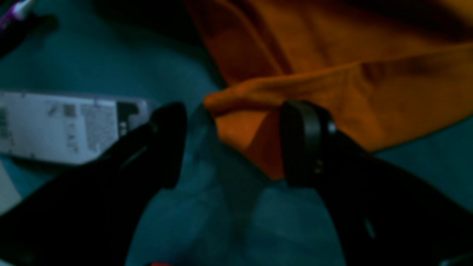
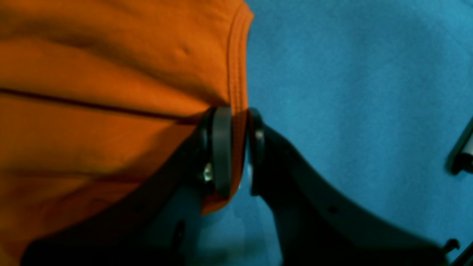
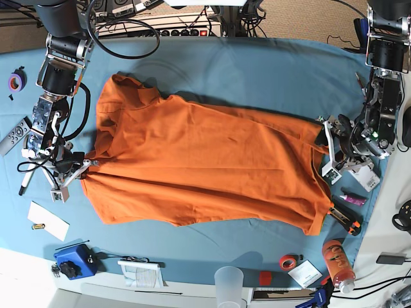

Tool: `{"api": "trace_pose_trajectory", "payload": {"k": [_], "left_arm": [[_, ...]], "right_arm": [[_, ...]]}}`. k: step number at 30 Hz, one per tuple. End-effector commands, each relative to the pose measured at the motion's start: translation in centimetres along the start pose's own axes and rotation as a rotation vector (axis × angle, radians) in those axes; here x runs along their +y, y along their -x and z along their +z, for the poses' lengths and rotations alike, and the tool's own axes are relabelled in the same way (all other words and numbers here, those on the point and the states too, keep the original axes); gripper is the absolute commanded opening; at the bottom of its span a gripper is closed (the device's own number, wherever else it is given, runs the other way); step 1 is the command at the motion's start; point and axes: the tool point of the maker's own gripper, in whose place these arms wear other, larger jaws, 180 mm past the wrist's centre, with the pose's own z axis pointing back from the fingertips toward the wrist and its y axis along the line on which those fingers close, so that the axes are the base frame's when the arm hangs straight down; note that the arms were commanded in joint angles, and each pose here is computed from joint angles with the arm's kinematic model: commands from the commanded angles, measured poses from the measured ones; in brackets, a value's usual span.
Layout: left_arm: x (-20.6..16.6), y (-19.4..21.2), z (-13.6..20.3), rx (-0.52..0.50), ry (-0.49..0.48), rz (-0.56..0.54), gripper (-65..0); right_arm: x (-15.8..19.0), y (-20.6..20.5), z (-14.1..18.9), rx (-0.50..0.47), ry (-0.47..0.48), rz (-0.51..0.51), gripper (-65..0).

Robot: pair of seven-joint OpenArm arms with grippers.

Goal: Layout the t-shirt on the table in an organized manner, then fold the t-shirt properly
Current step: 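Grasp the shirt side edge with the left gripper and tug it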

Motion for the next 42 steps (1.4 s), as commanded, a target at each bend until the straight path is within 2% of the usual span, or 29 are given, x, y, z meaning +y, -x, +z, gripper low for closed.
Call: {"api": "trace_pose_trajectory", "payload": {"k": [1,11,13,17,24,28,33,42], "left_arm": [[1.3,-0.9,0.8,-0.020,-0.035,-0.012,-27.8],[0.7,-0.9,0.6,-0.030,0.002,0.007,-30.7],[0.5,-1.0,0.6,-0.034,0.008,0.010,-35.2],[0.1,-1.3,0.5,-0.044,0.022,0.024,-48.8],[0.1,-1.3,0.4,-0.040,0.014,0.045,-64.6],[1.3,-0.7,0.6,-0.002,-0.050,0.142,-65.0],[1.1,0.5,2.0,0.118,-0.082,0.165,-65.0],[0.0,0.2,3.0,0.095,-0.107,0.171,-65.0]], "right_arm": [[-0.9,-2.4,0.9,-0.063,0.020,0.005,-56.8],[-0.9,-2.4,0.9,-0.063,0.020,0.004,-56.8],[-0.9,-2.4,0.9,-0.063,0.020,0.005,-56.8],[-0.9,-2.4,0.9,-0.063,0.020,0.004,-56.8],[-0.9,-2.5,0.9,-0.064,0.020,0.005,-56.8],[-0.9,-2.5,0.9,-0.065,0.021,0.005,-56.8],[-0.9,-2.5,0.9,-0.067,0.020,0.004,-56.8],[-1.0,-2.5,0.9,-0.065,0.021,0.004,-56.8]]}}
